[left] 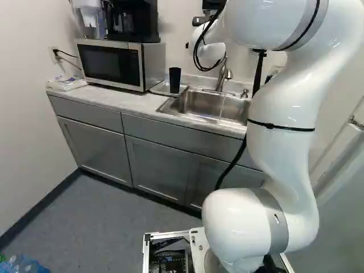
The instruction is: Rinse the cup and place it in the tray
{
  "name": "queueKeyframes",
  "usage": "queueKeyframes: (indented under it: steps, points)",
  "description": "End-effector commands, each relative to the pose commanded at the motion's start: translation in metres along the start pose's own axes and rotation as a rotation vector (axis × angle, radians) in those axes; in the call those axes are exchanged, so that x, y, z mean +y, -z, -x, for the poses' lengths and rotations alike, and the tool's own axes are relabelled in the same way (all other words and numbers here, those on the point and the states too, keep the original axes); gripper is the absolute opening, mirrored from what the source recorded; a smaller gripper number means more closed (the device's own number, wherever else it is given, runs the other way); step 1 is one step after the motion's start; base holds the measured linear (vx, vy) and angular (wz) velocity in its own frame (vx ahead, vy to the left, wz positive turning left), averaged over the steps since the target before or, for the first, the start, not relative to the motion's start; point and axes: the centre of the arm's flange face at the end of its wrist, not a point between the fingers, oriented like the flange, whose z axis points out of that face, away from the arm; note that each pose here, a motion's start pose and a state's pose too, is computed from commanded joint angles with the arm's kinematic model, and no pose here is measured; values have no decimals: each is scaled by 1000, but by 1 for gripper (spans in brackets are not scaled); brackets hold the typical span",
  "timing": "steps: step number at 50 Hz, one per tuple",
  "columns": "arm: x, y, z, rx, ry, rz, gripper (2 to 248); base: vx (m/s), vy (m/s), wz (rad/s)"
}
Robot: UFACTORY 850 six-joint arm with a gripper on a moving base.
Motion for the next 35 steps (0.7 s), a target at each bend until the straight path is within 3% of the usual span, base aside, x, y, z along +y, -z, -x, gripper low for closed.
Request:
queueKeyframes:
  steps: [24,35]
  points:
    - [40,10,-16,-64,-1,52,247,0,0,0]
    - [57,12,-11,-103,-2,76,247,0,0,0]
